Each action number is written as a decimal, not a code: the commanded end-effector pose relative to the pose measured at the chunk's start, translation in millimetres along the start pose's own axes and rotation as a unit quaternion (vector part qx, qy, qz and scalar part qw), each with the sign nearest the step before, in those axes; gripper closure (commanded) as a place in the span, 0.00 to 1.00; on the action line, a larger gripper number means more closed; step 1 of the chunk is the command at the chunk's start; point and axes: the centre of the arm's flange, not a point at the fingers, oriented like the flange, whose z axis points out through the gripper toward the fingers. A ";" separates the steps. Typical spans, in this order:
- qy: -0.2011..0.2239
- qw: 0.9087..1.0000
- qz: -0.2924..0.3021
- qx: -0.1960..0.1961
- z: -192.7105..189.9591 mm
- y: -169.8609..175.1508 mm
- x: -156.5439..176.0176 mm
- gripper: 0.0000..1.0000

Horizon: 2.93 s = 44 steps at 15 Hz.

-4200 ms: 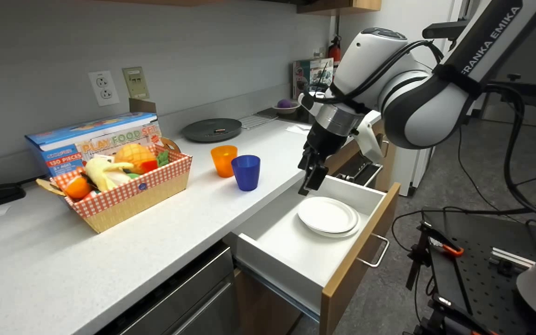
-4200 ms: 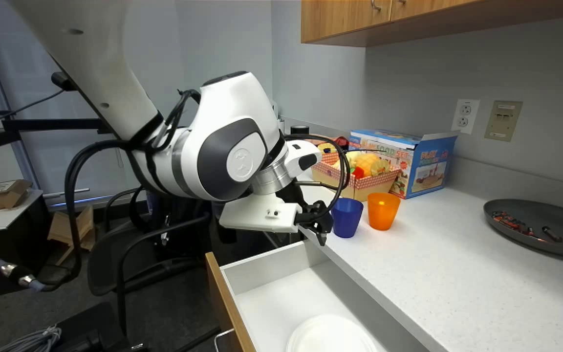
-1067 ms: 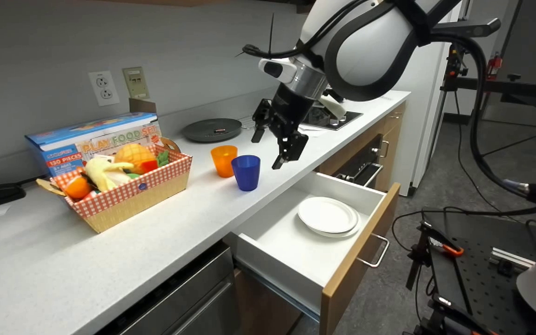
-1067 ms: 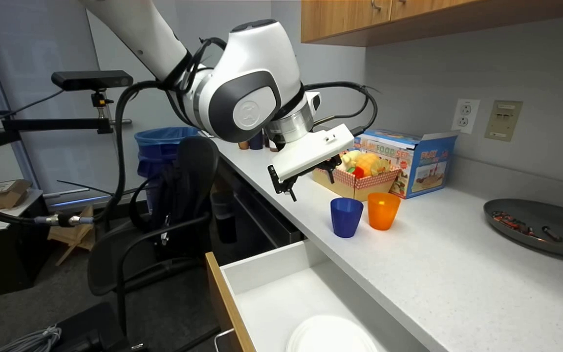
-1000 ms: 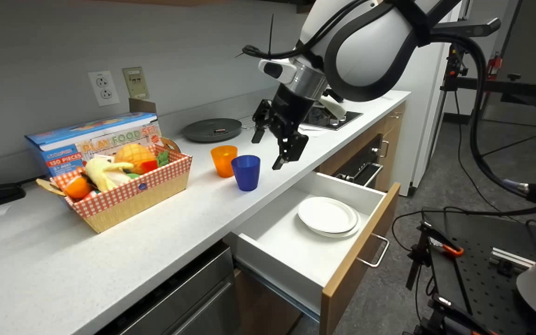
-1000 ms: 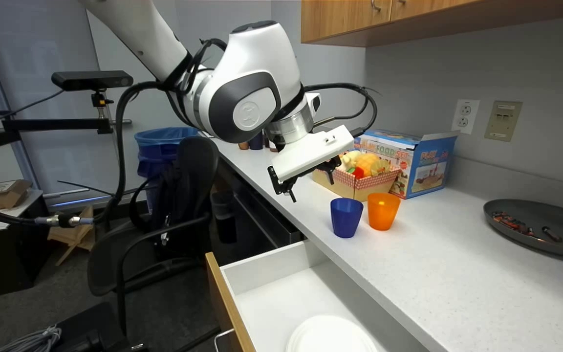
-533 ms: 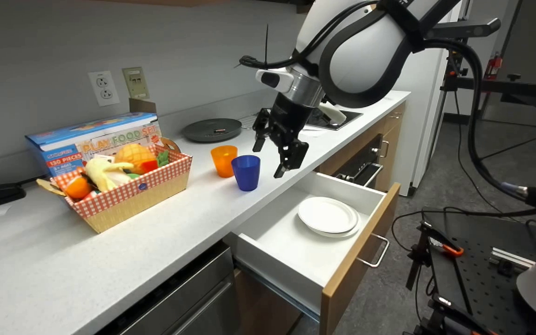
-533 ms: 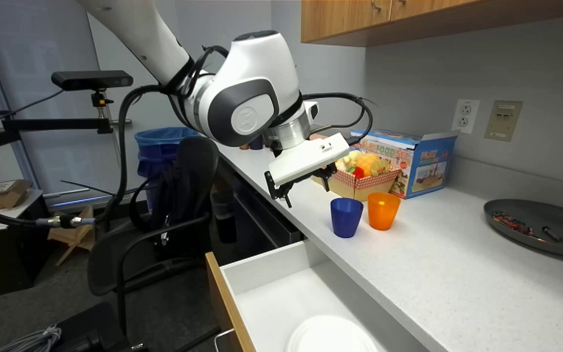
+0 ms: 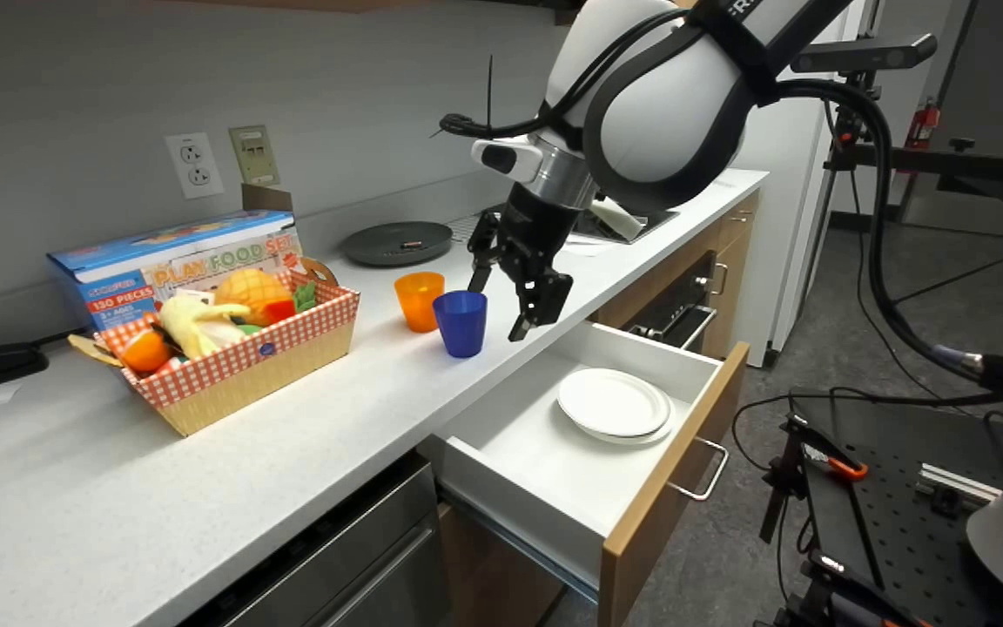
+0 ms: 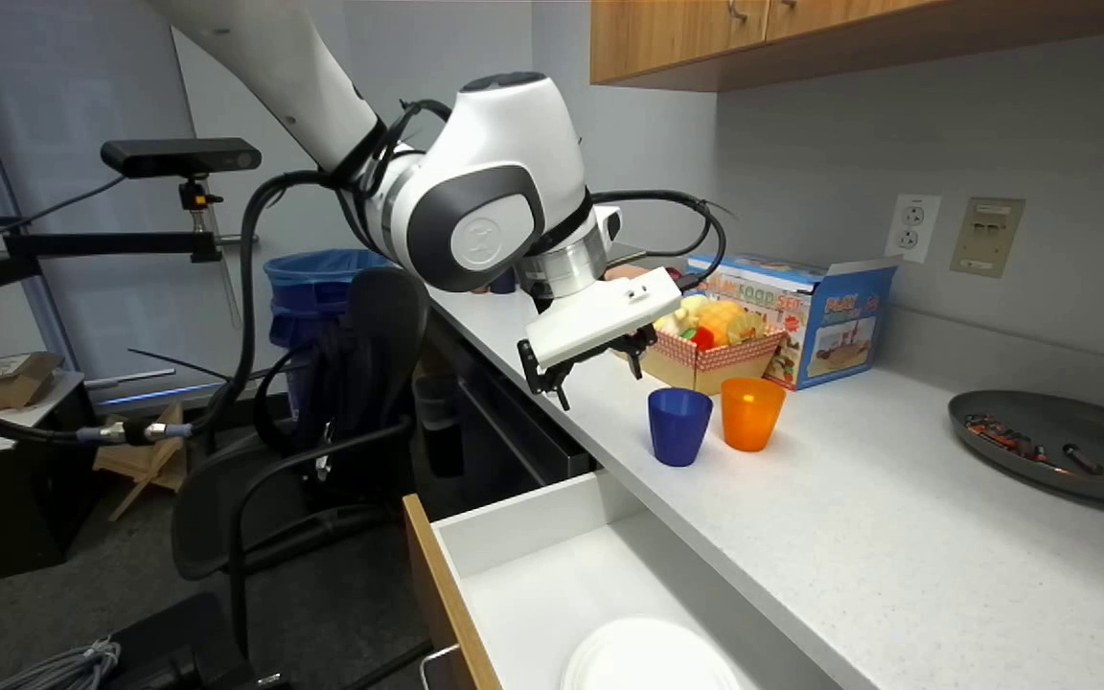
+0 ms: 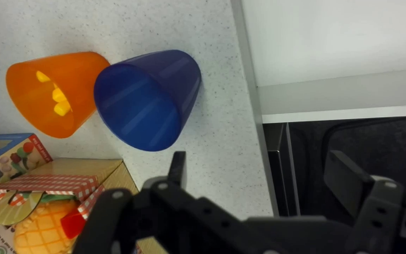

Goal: Open the drawer, put the blue cup inside it, and then close it

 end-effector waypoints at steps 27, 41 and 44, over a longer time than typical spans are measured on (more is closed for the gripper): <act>-0.002 0.943 -0.320 0.090 -60.7 53.6 -19.9 0.00; -0.005 0.874 -0.472 0.118 -34.7 59.7 -40.7 0.00; -0.011 0.854 -0.507 0.114 -21.8 71.5 -49.3 0.00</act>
